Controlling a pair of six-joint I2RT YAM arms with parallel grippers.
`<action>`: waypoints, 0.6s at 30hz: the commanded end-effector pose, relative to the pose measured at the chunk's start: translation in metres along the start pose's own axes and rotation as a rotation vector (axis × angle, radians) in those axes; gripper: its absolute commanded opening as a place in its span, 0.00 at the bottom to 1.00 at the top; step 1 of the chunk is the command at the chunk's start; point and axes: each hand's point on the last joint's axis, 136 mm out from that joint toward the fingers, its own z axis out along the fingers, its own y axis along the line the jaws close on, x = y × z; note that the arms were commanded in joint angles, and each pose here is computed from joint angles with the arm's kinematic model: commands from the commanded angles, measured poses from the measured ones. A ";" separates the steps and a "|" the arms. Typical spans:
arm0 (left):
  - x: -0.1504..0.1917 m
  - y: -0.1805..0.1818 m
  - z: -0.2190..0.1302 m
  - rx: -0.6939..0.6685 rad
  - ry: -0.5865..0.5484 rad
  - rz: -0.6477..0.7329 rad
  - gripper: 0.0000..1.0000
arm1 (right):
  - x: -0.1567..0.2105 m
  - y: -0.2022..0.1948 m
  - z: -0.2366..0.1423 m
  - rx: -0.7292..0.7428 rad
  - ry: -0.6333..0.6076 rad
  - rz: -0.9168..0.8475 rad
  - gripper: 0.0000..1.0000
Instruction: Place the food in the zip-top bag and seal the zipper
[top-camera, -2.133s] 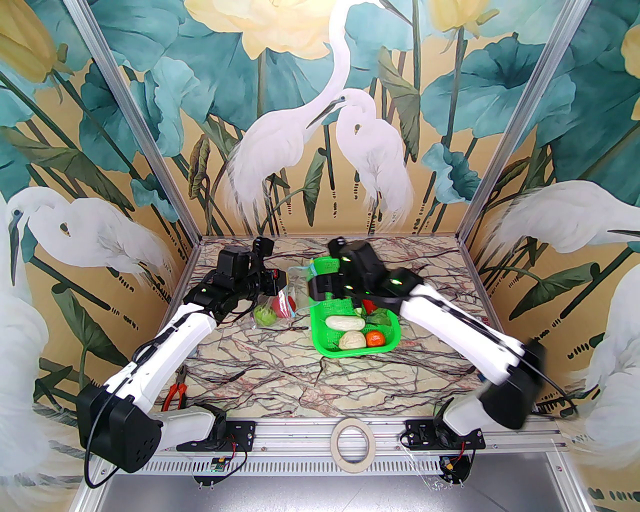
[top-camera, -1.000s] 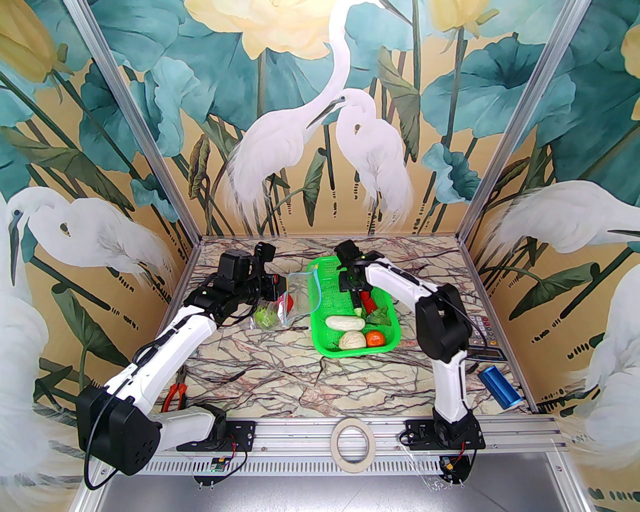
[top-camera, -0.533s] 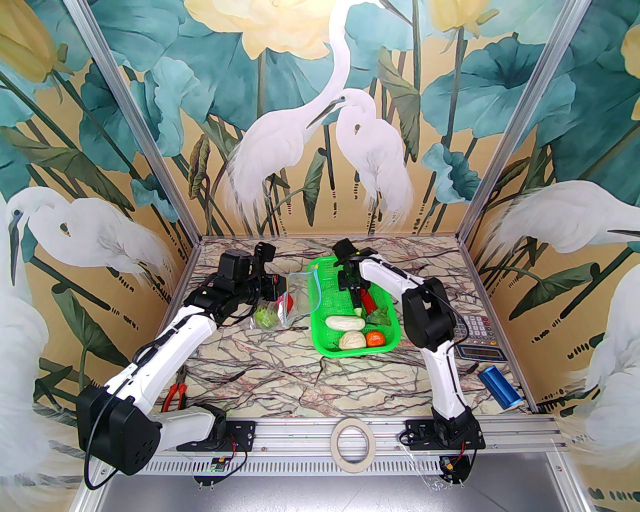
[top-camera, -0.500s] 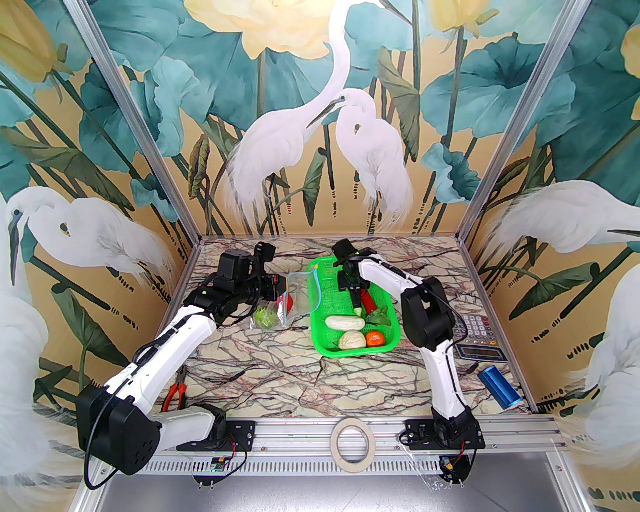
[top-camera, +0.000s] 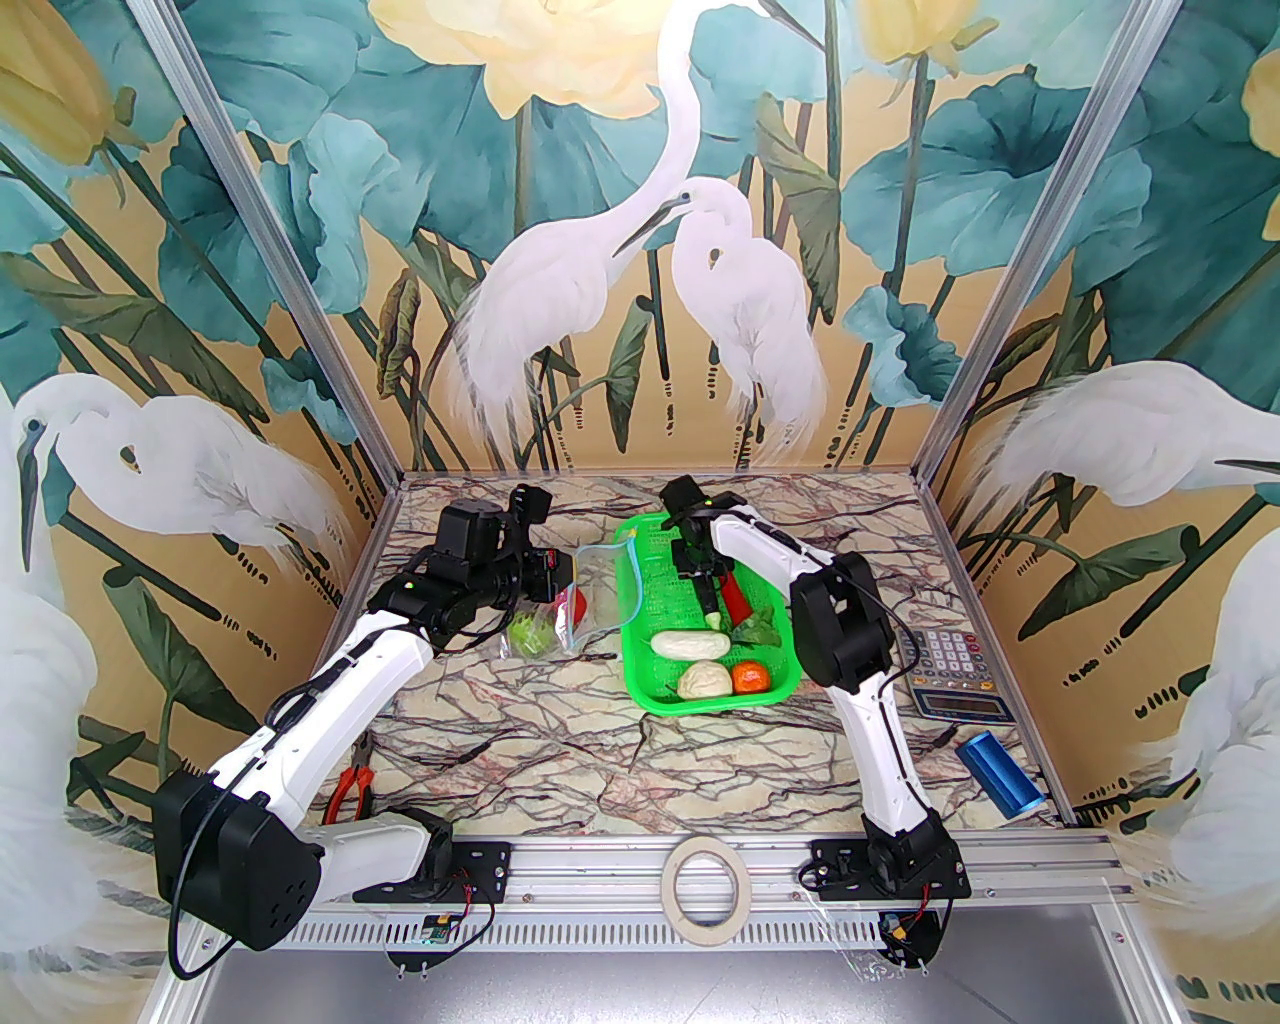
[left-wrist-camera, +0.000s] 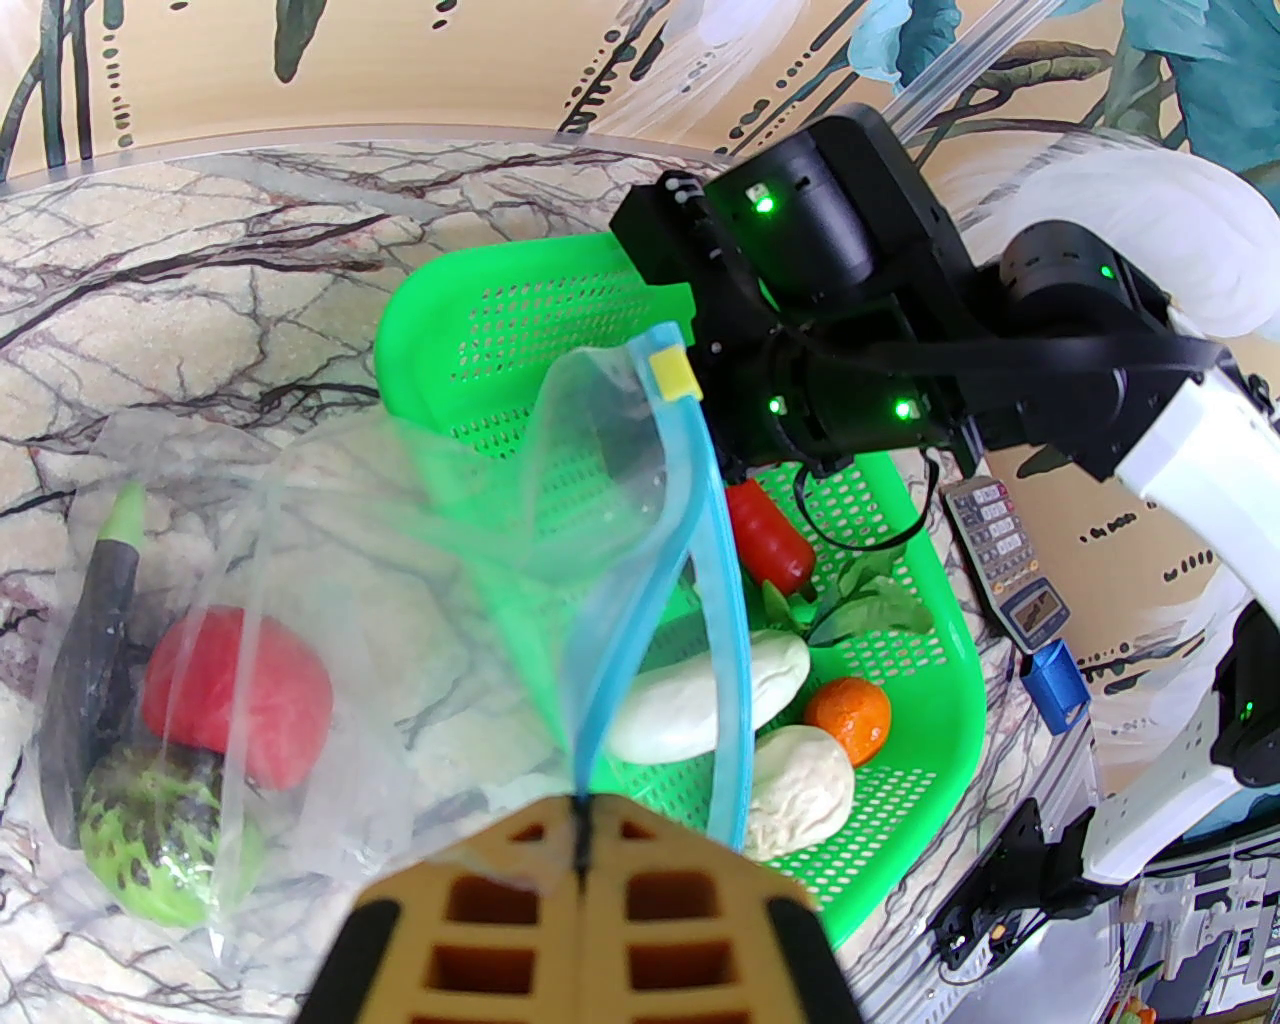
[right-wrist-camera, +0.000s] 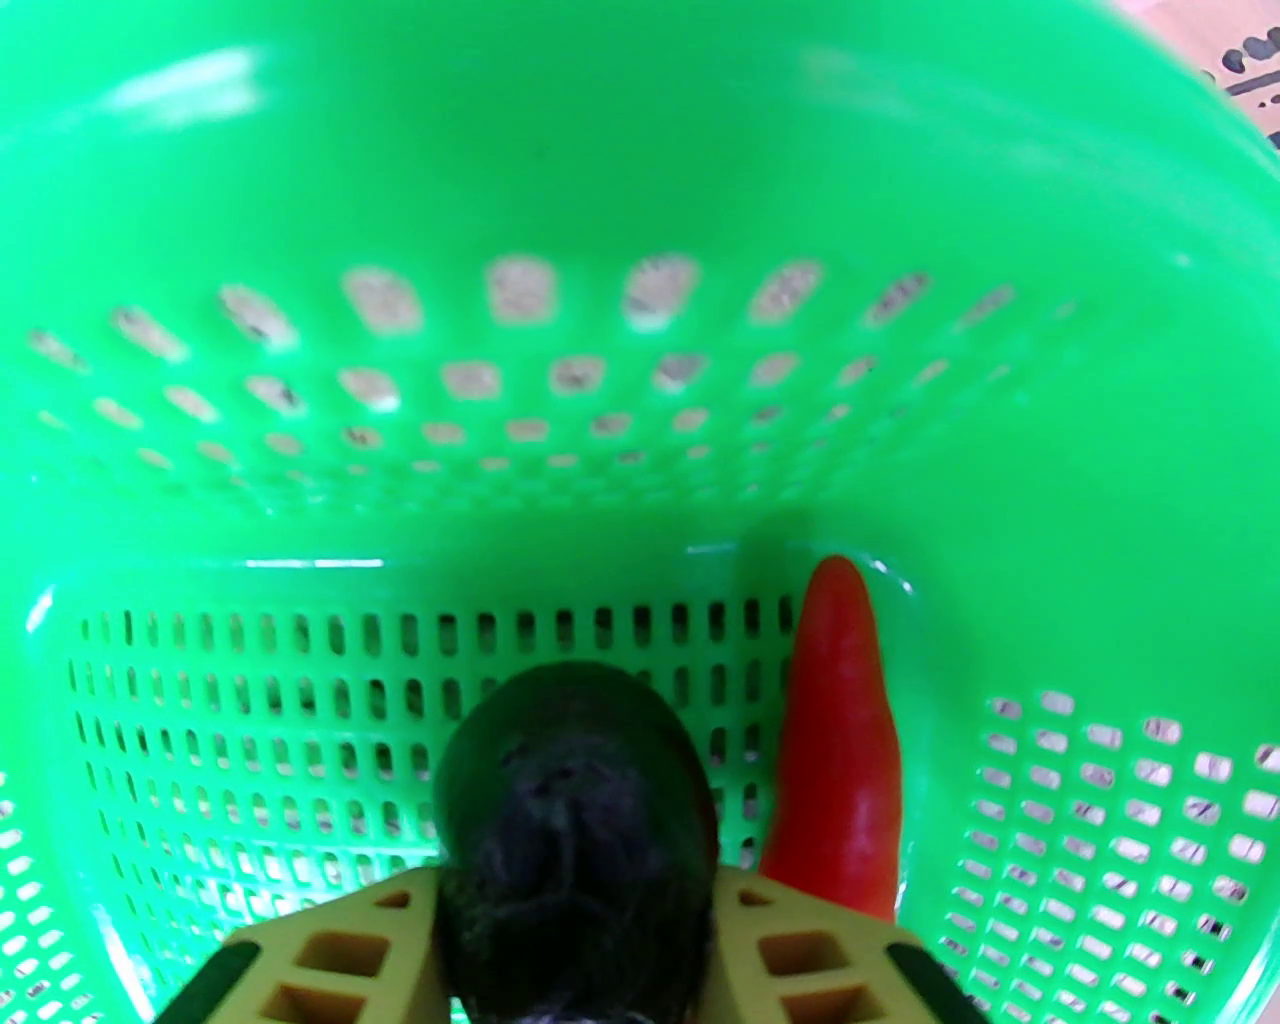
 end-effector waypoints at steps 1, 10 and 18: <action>0.001 -0.001 0.000 0.000 -0.002 0.019 0.00 | -0.003 0.002 -0.002 -0.018 -0.001 0.011 0.23; -0.001 -0.004 0.001 0.015 -0.003 0.010 0.00 | -0.049 0.002 -0.088 -0.153 -0.297 0.123 0.20; -0.001 -0.004 0.006 0.024 -0.001 0.000 0.00 | -0.065 -0.015 -0.178 -0.259 -0.603 0.226 0.17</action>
